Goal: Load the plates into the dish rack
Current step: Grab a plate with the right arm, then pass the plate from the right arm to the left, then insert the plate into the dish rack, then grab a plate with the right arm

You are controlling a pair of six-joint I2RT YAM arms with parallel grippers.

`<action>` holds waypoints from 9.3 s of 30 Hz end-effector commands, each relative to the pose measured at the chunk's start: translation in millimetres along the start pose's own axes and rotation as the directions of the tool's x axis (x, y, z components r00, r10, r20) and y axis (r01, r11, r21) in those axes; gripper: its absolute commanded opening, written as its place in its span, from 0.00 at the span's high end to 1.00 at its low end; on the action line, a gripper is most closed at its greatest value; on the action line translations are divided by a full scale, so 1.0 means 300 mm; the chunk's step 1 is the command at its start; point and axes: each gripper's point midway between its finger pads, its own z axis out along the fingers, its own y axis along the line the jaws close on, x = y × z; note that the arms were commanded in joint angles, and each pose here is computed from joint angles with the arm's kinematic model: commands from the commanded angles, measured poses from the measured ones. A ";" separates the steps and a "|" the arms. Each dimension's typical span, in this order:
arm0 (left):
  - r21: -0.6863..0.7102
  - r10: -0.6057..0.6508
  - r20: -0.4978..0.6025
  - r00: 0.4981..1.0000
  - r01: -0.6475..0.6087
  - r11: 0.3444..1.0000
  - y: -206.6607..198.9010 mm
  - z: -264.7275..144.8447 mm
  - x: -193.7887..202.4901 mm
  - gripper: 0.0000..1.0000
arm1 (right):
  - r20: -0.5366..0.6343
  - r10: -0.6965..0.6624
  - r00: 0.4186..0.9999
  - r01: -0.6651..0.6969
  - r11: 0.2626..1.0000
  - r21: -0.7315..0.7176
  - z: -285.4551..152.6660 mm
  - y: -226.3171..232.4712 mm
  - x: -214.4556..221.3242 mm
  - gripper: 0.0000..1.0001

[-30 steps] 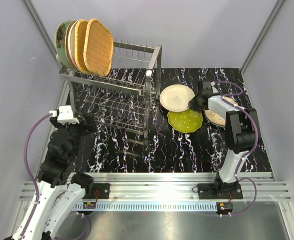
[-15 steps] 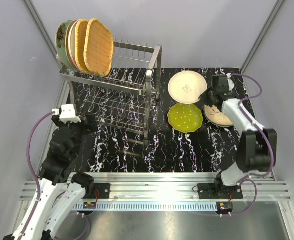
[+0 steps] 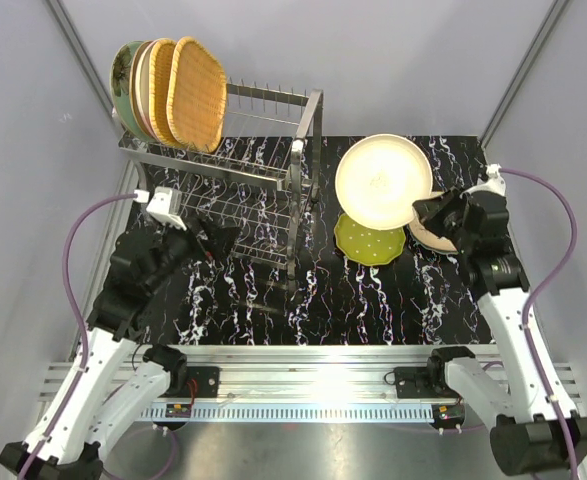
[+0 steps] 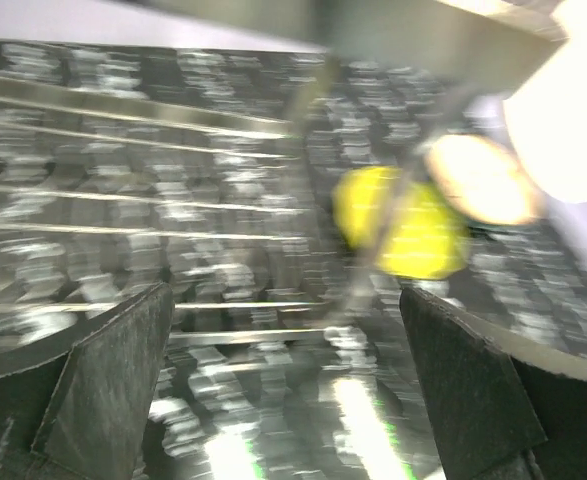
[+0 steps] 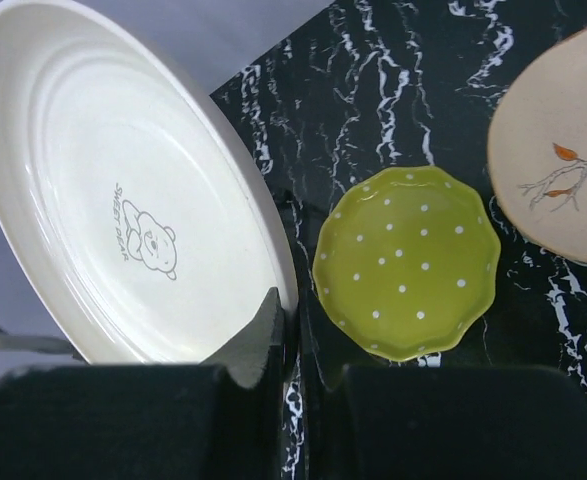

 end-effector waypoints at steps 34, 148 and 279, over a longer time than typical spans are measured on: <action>0.413 -0.241 -0.284 0.928 0.345 0.843 -0.581 0.173 0.095 0.96 | -0.276 -0.198 0.941 -0.007 0.801 -0.599 -0.250 0.248 0.425 0.92; -0.495 0.579 0.068 0.812 -0.477 0.727 0.119 0.323 -0.767 1.00 | -0.211 -0.287 0.935 0.203 0.916 -0.347 -0.045 0.099 0.394 0.28; -0.281 0.413 0.402 0.818 -0.319 0.905 -0.104 0.126 -0.958 0.54 | -0.220 -0.278 0.935 0.193 0.920 -0.342 -0.046 0.085 0.409 0.26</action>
